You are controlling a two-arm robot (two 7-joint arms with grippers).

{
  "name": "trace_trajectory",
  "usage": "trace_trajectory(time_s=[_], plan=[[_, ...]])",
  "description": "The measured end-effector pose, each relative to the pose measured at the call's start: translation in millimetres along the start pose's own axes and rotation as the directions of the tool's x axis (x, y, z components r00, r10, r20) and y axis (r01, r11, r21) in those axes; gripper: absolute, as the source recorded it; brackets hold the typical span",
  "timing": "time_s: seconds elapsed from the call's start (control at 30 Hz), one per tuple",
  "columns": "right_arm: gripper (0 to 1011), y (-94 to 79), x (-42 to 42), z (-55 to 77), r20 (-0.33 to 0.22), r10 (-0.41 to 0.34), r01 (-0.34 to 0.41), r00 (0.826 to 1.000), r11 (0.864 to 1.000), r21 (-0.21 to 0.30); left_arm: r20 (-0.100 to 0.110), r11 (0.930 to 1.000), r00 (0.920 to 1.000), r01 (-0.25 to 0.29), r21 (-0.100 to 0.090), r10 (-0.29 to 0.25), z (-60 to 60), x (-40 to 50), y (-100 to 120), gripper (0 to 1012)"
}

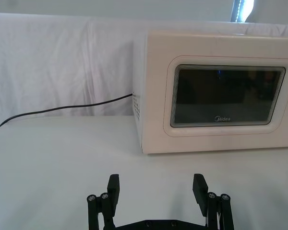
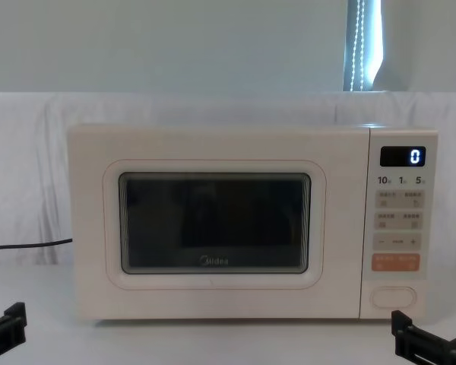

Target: Press the button to open the microwave door with one hand; close the microwave door with the other hand.

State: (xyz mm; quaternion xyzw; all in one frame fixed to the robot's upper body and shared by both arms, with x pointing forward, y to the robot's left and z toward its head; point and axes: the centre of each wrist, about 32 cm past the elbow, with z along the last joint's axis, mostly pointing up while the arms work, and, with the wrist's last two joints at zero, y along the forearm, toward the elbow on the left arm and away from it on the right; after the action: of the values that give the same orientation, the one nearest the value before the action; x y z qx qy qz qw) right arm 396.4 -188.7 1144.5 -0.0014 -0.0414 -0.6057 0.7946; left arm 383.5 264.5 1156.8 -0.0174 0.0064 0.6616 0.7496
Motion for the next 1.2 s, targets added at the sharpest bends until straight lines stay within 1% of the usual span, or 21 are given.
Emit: trace_trajectory(time_s=[1.2], plan=[[1000, 0.0, 0.0, 0.0, 0.000, 0.000, 0.000, 1.000, 1.000, 0.000, 0.000, 1.0000, 1.0000, 0.000, 0.000, 0.000, 0.0, 0.0, 0.0, 1001]])
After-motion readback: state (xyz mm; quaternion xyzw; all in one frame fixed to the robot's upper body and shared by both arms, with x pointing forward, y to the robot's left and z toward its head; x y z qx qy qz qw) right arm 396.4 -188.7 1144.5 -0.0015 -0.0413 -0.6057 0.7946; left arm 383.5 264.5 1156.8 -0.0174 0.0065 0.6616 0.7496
